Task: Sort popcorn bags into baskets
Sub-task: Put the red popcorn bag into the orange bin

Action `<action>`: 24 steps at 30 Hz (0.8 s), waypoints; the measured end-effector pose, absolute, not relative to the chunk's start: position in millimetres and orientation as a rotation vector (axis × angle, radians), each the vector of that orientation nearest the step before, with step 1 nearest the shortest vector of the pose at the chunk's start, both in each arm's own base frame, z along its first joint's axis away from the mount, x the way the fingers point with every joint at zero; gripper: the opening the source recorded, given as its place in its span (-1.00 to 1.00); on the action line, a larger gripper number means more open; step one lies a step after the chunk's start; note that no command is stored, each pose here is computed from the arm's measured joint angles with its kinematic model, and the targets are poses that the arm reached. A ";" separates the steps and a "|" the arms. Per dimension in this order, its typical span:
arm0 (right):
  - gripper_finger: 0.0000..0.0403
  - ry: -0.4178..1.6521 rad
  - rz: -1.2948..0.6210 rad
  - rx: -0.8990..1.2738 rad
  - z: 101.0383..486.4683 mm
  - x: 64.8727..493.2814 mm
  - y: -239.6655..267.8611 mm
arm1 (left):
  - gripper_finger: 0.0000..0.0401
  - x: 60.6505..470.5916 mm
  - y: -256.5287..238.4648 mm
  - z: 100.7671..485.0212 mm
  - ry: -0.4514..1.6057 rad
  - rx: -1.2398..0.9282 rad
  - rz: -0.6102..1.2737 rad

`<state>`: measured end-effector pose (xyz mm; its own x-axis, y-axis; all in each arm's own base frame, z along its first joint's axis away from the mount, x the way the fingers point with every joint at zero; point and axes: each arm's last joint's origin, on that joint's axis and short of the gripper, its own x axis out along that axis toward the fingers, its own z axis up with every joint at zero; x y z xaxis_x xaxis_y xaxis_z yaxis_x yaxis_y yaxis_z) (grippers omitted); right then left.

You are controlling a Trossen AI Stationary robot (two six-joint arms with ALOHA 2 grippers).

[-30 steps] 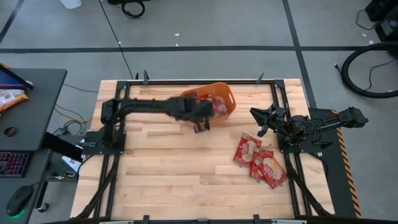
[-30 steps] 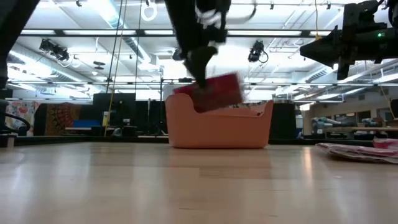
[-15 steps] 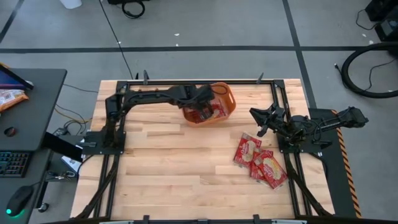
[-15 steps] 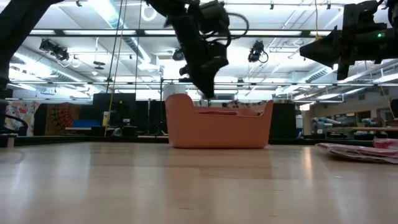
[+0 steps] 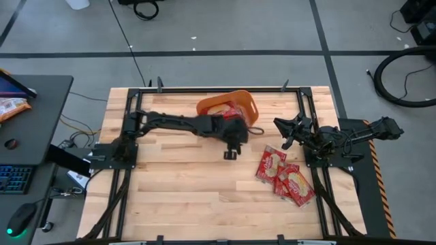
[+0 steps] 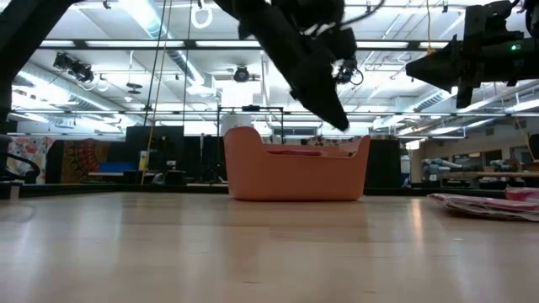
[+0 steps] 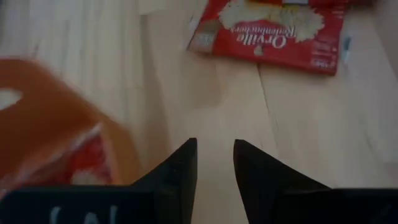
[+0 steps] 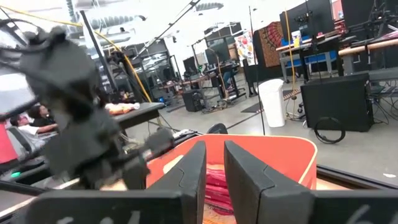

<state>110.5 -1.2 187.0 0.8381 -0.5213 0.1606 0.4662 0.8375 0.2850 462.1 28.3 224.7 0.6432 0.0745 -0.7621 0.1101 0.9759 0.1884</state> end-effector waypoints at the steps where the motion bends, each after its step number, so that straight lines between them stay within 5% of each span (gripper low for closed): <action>1: -0.69 -0.237 -0.527 0.240 187.0 110.4 -1.2 | -0.45 465.3 24.3 216.8 0.883 0.231 -0.027; 9: -0.69 -0.234 -0.527 0.238 186.8 110.9 -1.1 | -0.46 482.7 -1.2 172.8 0.905 0.226 -0.060; 24: -0.69 -0.248 -0.526 0.245 188.1 110.6 -1.2 | -0.46 529.4 -48.4 161.1 0.773 0.322 -0.155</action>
<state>110.6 -1.2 188.1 0.8362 -0.5216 0.1695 0.4628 0.8370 0.2920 529.4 -48.4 161.1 0.7071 -0.0203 -0.7068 0.2543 0.9400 0.2275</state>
